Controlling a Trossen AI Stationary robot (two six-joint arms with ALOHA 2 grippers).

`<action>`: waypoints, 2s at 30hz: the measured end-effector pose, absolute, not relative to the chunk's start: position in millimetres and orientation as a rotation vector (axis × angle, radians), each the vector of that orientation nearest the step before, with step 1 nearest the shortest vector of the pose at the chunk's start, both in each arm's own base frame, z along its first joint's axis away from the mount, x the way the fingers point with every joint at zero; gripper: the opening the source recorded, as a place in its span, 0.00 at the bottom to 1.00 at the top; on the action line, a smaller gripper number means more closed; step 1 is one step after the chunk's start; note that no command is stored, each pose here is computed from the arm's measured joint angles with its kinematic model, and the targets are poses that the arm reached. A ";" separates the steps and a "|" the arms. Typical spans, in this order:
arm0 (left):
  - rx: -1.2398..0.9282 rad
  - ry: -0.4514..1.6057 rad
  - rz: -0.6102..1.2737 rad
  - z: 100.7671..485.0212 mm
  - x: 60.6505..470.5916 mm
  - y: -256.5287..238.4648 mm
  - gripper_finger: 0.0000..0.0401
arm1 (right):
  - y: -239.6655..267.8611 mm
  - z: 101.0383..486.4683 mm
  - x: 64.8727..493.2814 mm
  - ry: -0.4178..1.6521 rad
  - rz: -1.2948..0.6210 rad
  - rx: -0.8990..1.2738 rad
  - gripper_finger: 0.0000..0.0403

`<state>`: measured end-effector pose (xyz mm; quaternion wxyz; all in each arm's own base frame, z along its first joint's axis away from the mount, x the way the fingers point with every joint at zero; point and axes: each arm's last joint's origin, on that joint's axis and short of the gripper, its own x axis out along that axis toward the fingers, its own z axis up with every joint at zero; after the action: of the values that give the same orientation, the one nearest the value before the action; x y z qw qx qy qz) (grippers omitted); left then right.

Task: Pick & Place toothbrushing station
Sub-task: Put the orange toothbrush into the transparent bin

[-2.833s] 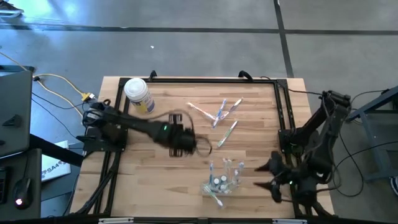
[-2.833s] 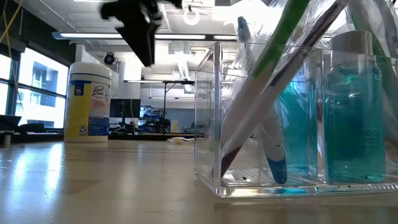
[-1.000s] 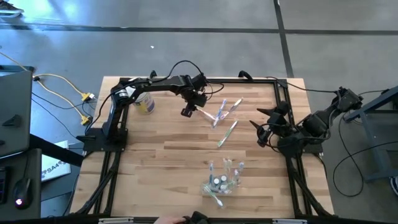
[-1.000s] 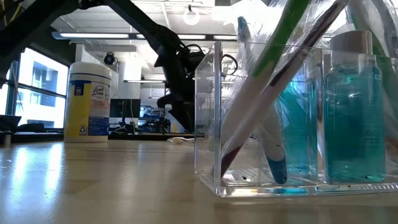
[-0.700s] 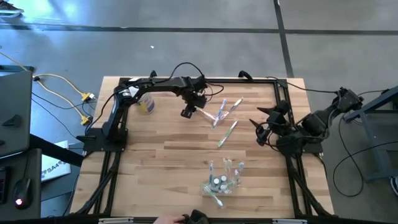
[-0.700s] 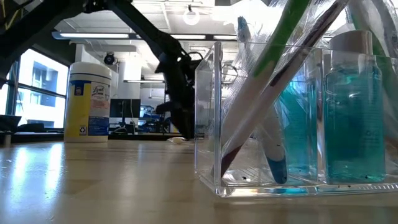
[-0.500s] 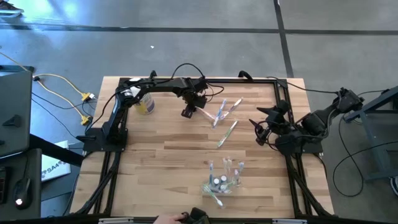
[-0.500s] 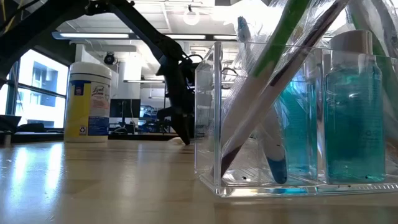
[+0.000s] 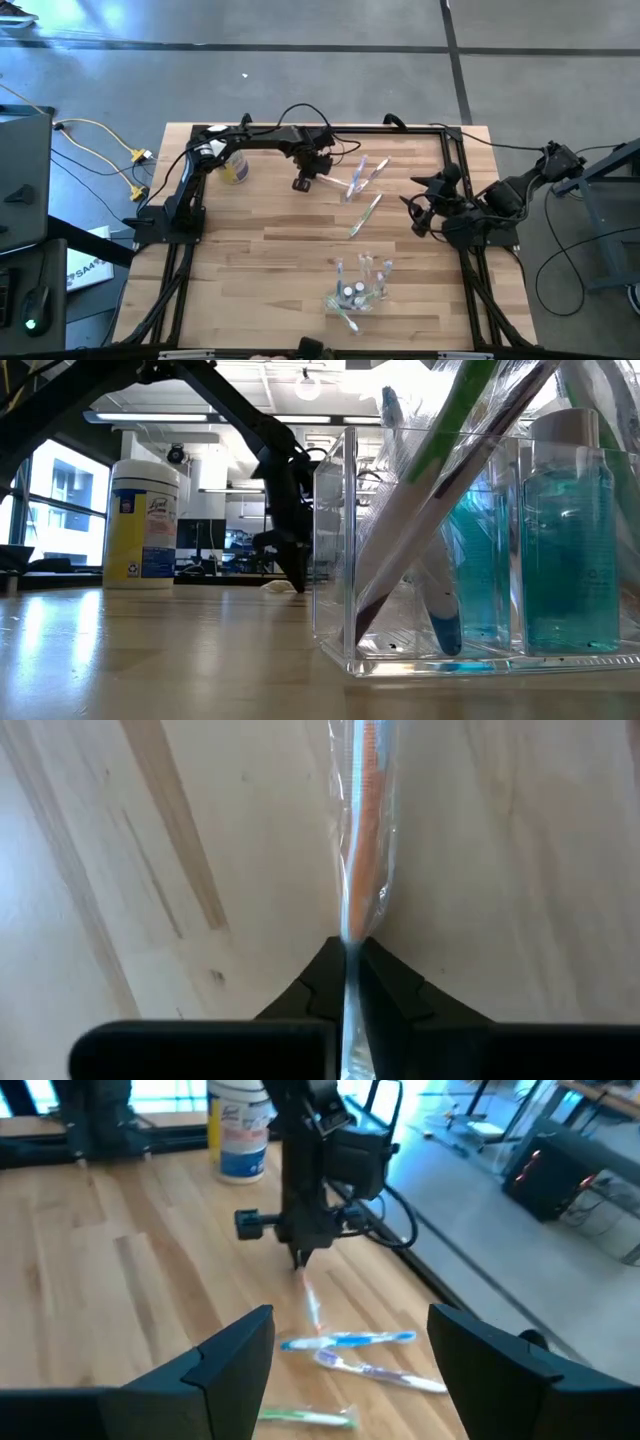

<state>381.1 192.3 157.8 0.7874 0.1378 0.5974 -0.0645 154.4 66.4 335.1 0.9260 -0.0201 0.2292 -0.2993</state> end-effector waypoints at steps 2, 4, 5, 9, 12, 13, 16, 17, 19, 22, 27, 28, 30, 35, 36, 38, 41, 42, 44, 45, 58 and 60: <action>0.297 1.325 -0.114 157.2 381.2 188.0 0.02 | 67.0 334.7 154.5 0.484 -0.595 -0.029 0.64; 0.317 1.364 -0.093 158.4 382.1 180.7 0.02 | 67.6 334.6 155.0 0.490 -0.581 -0.016 0.64; 0.325 1.385 -0.082 160.7 381.5 176.6 0.02 | 67.7 334.7 155.1 0.489 -0.579 -0.009 0.64; 0.400 1.503 -0.027 164.9 381.8 154.1 0.01 | 71.1 333.8 155.1 0.482 -0.571 0.027 0.64; 0.446 1.572 0.020 171.0 384.9 134.3 0.01 | 74.9 333.1 152.7 0.478 -0.555 0.071 0.64; 0.452 1.596 0.042 175.4 386.2 127.3 0.01 | 76.8 333.0 151.9 0.475 -0.548 0.080 0.64; 0.482 1.680 0.130 194.6 384.1 103.9 0.00 | 82.3 333.1 149.1 0.459 -0.528 0.090 0.64; 0.490 1.682 0.162 201.6 384.3 96.1 0.00 | 84.3 333.3 147.9 0.449 -0.524 0.092 0.64; 0.490 1.715 0.202 214.7 380.3 78.2 0.00 | 89.2 333.4 144.9 0.440 -0.500 0.101 0.64; 0.468 1.679 0.274 238.7 377.2 48.6 0.00 | 98.2 333.1 139.2 0.433 -0.451 0.119 0.64; 0.511 1.677 0.341 267.3 358.7 -11.6 0.00 | 114.0 331.3 131.1 0.416 -0.383 0.160 0.64; 0.520 1.666 0.358 272.7 354.5 -23.4 0.00 | 116.9 330.9 129.5 0.414 -0.371 0.167 0.64; 0.517 1.584 0.355 281.8 349.9 -47.0 0.00 | 123.6 329.4 126.6 0.403 -0.353 0.172 0.64; 0.613 1.439 0.330 299.3 333.3 -101.2 0.00 | 138.7 324.8 121.5 0.366 -0.332 0.163 0.64; 0.636 1.420 0.325 299.9 330.2 -110.7 0.00 | 141.3 323.7 121.2 0.358 -0.332 0.163 0.64; 0.700 1.354 0.333 304.8 324.5 -128.2 0.00 | 146.2 321.3 120.9 0.348 -0.332 0.164 0.64; 0.847 1.243 0.359 310.7 313.5 -151.1 0.00 | 153.1 317.3 121.1 0.342 -0.331 0.171 0.64; 0.898 1.210 0.363 310.9 310.9 -158.2 0.00 | 155.1 315.9 121.4 0.341 -0.331 0.169 0.64; 1.000 1.153 0.355 312.0 304.4 -171.7 0.00 | 158.8 312.9 123.1 0.343 -0.335 0.168 0.64; 1.060 1.136 0.340 312.6 300.4 -178.2 0.00 | 160.3 311.5 124.0 0.344 -0.337 0.168 0.64; 1.722 0.870 0.212 311.4 295.0 -242.3 0.01 | 171.6 301.5 130.7 0.355 -0.347 0.142 0.64; 1.794 0.859 0.178 305.7 303.5 -250.2 0.01 | 172.3 301.9 131.2 0.351 -0.344 0.153 0.64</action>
<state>303.5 -250.2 305.7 0.5416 0.7552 0.3617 0.0747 131.2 172.3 301.9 0.9671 0.0758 0.1734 -0.1702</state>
